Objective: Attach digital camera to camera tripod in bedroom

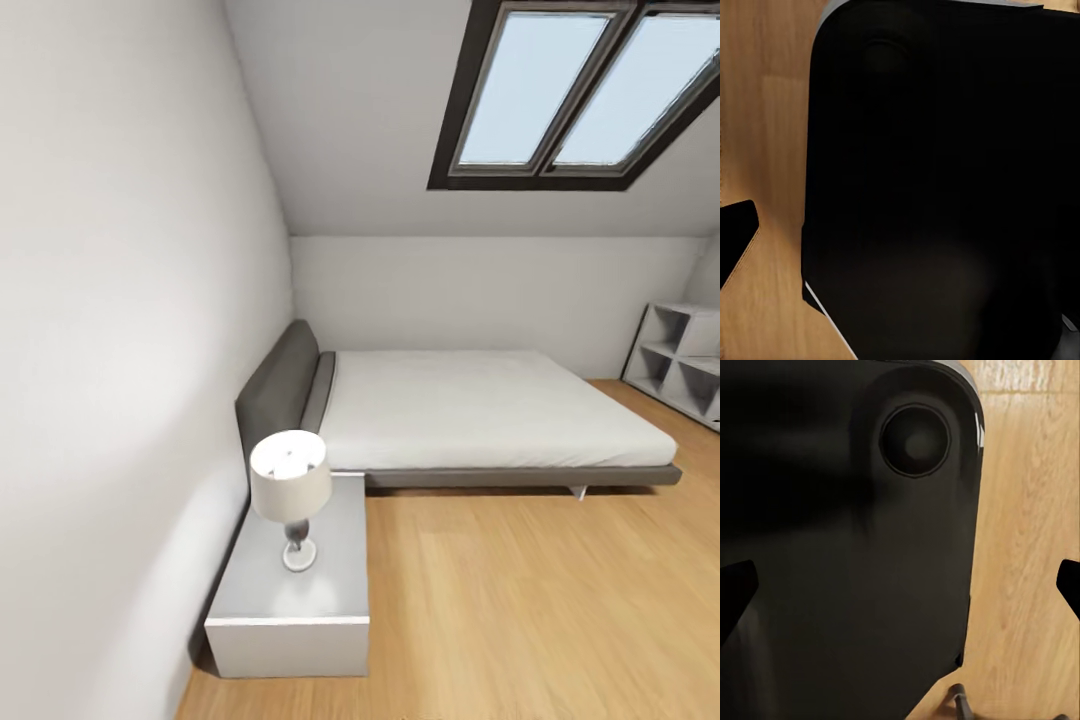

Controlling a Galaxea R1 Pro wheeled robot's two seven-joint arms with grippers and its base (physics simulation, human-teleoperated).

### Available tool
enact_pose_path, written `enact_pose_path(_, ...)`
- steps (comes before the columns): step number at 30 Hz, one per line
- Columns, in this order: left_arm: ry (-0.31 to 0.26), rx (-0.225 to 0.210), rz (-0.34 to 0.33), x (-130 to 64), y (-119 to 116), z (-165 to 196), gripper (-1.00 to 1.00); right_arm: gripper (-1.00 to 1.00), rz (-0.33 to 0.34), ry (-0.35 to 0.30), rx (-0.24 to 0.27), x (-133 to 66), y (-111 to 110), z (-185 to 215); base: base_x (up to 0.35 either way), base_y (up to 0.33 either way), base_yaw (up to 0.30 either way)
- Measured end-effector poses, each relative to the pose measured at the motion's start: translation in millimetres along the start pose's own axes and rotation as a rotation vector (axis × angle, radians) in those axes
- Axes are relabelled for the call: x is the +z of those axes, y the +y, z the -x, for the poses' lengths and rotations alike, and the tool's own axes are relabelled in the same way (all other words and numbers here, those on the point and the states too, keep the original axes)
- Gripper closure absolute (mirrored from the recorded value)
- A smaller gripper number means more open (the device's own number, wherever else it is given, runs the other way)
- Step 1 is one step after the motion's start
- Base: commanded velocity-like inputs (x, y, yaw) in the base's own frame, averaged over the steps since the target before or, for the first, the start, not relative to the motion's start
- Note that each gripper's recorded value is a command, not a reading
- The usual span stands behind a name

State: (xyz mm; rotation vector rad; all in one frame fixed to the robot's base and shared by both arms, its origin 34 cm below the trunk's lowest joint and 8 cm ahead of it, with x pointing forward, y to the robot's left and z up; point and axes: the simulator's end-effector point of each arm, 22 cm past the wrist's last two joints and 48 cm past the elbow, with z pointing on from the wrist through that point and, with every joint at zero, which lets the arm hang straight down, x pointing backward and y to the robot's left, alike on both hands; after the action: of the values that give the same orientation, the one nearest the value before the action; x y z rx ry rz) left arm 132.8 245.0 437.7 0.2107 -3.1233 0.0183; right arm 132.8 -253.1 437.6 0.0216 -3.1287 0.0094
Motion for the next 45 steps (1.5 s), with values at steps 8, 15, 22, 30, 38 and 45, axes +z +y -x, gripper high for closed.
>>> enact_pose_path(8, 0.000, 0.000, 0.000, 0.0, 0.0, 0.0, -1.00, -1.00, -0.002, -0.001, 0.001, 0.0, -1.8, 0.3, 0.000, 0.000, -0.296)
enact_pose_path(15, 0.000, 0.000, -0.001, 0.0, -0.6, -0.1, -1.00, -1.00, -0.003, -0.001, 0.001, 0.0, -2.2, 0.2, 0.000, 0.000, -0.296)
enact_pose_path(22, 0.000, 0.000, 0.000, 0.0, -0.1, 0.0, -1.00, -1.00, -0.003, -0.002, 0.001, 0.0, -2.3, 0.5, 0.000, 0.000, -0.296)
enact_pose_path(30, 0.000, 0.000, 0.000, 0.0, -0.2, 0.0, -1.00, -1.00, -0.002, 0.000, 0.000, 0.0, -1.5, 0.0, 0.000, 0.000, -0.296)
enact_pose_path(38, 0.000, -0.002, -0.001, 0.0, -0.9, -0.1, -1.00, -1.00, -0.003, -0.001, 0.001, 0.0, -2.6, 0.1, 0.000, 0.000, -0.296)
enact_pose_path(45, 0.000, -0.002, -0.001, 0.0, -1.1, -0.2, -1.00, -1.00, -0.004, -0.002, 0.001, 0.0, -2.8, 0.3, 0.000, 0.000, -0.296)
